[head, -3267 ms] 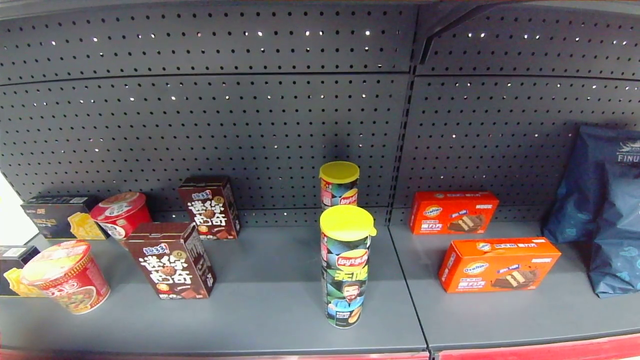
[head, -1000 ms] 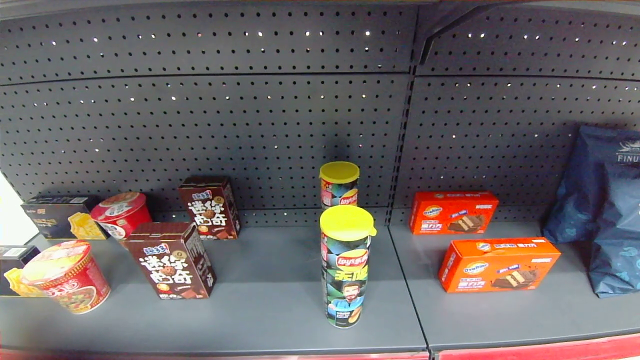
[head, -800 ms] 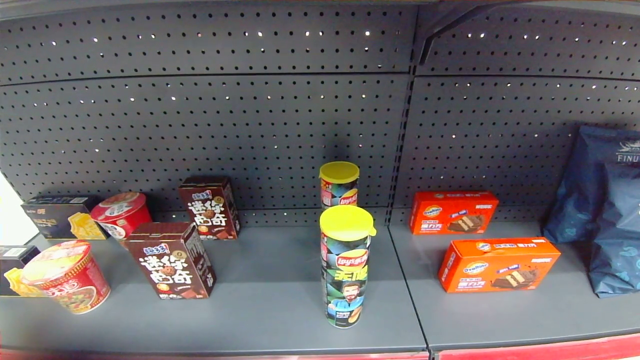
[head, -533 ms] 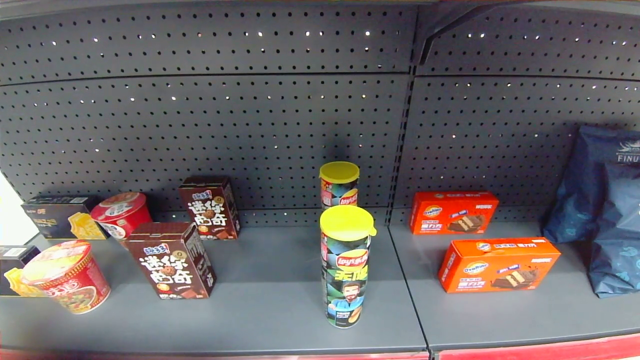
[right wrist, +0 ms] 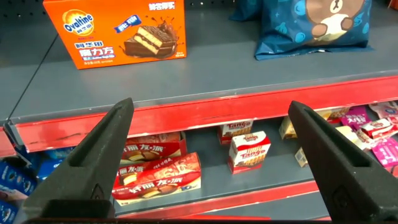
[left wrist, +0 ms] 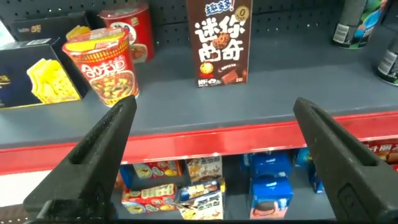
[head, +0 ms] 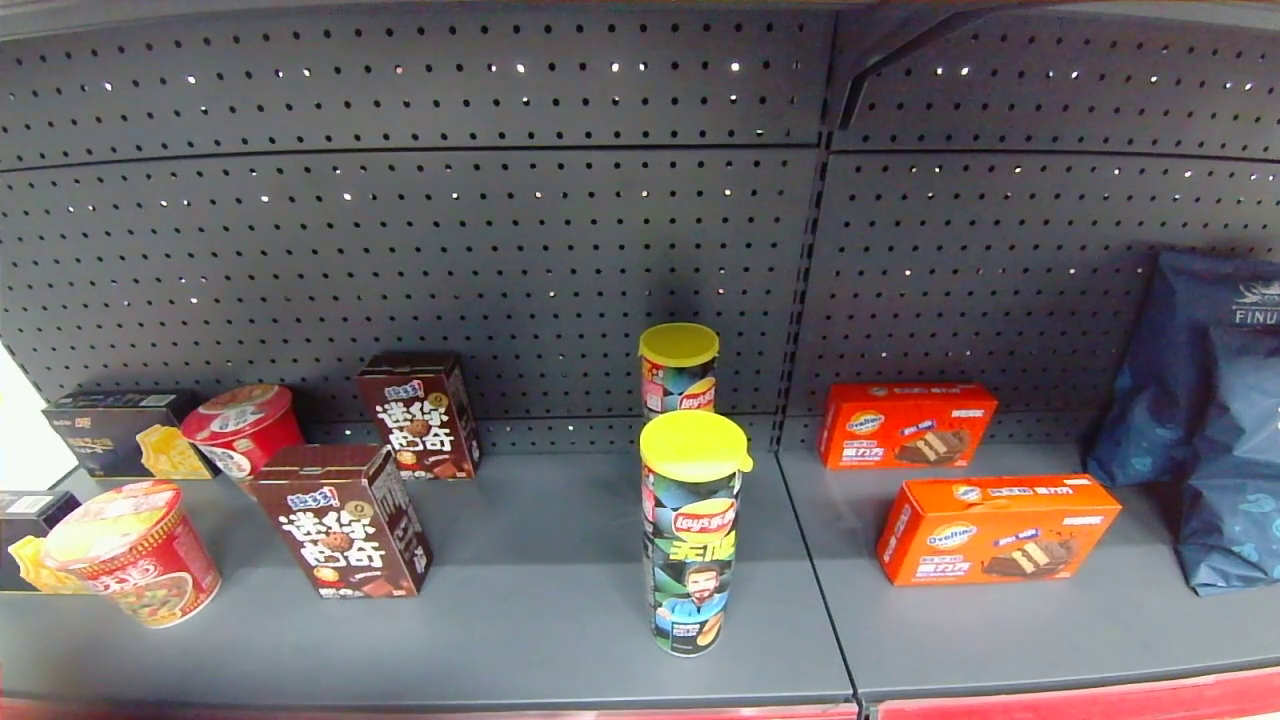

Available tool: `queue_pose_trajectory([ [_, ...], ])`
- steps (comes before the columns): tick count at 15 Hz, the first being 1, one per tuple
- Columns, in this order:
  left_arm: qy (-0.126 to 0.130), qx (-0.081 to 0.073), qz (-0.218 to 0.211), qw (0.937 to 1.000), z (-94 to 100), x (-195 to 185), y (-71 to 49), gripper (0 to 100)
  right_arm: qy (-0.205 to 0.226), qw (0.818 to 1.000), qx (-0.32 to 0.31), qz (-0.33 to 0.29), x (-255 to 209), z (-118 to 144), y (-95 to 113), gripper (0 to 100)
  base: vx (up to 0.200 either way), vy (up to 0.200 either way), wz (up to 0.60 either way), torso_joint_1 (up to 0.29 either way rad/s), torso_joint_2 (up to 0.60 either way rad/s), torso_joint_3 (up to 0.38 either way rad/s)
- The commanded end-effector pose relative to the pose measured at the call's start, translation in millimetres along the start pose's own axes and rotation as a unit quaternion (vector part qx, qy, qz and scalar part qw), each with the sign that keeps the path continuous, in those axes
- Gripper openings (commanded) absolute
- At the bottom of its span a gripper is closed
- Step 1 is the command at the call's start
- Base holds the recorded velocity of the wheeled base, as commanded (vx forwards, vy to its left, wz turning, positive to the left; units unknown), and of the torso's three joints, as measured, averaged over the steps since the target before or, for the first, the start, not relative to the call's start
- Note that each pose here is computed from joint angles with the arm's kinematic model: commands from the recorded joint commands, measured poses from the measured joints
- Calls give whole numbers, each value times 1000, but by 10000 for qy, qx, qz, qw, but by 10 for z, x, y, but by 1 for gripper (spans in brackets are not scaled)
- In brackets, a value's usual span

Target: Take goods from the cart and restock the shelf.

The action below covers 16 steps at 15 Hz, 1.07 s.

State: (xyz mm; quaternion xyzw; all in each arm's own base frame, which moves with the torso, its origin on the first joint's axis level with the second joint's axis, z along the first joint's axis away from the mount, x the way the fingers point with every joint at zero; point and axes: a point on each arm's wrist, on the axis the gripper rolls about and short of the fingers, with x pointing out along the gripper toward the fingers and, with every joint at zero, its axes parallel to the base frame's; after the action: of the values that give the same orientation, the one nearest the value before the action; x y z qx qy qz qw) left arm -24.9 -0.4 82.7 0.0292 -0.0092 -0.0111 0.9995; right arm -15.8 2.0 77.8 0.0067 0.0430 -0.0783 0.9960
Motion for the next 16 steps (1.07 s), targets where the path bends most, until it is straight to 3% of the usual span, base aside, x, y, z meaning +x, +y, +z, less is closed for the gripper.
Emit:
queue_pose_trajectory([
  [1, 5, -15, 14, 10000, -9, 1, 0, 100, 18, 10000, 0, 1, 3, -1, 0, 100, 0, 0, 0, 0, 0, 0],
  [4, 4, -107, -1, 9999, -9, 1, -1, 100, 18, 10000, 0, 1, 3, -1, 0, 100, 0, 0, 0, 0, 0, 0],
  [16, 11, -115, -17, 9999, -9, 2, -1, 100, 18, 10000, 0, -7, 3, -1, 0, 100, 0, 0, 50, 0, 0, 0],
])
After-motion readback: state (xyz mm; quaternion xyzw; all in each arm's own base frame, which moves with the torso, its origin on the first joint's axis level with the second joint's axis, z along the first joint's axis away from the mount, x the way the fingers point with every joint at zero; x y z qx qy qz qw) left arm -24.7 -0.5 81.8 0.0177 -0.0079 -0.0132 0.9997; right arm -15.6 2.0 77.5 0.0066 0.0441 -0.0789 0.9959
